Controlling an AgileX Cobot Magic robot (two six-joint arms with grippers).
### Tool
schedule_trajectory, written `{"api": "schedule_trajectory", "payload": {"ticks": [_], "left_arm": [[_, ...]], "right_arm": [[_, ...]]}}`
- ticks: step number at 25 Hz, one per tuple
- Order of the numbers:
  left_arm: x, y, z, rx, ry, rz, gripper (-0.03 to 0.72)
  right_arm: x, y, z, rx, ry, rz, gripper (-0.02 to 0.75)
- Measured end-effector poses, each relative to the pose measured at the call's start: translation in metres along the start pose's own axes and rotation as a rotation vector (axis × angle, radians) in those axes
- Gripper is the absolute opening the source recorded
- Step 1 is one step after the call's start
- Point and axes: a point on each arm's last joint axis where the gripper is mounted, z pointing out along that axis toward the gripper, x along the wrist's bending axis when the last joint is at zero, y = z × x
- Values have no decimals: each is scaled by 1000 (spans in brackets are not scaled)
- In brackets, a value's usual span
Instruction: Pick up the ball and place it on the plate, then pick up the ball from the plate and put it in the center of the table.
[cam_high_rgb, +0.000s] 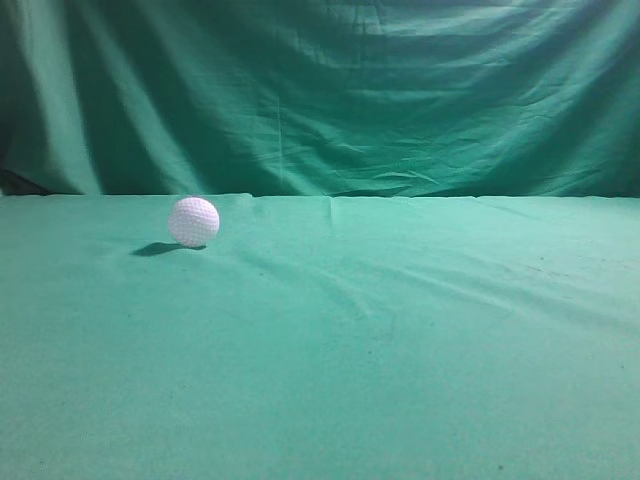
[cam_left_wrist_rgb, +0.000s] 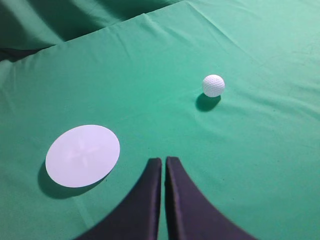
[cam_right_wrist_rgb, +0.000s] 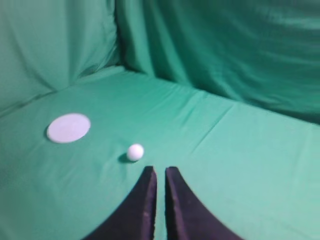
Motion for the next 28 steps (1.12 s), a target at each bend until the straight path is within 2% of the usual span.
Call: {"api": "schedule_trajectory", "payload": {"ticks": [8, 14, 22, 28], "left_arm": [[0, 0, 0, 0, 0, 0, 0], [0, 0, 0, 0, 0, 0, 0], [0, 0, 0, 0, 0, 0, 0], [0, 0, 0, 2, -1, 0, 0]], "right_arm": [[-11, -52, 19, -123, -277, 50, 62], [-14, -92, 22, -220, -444, 93, 62], [-16, -138, 32, -233, -531, 109, 62], [-19, -175, 50, -159, -533, 151, 62]]}}
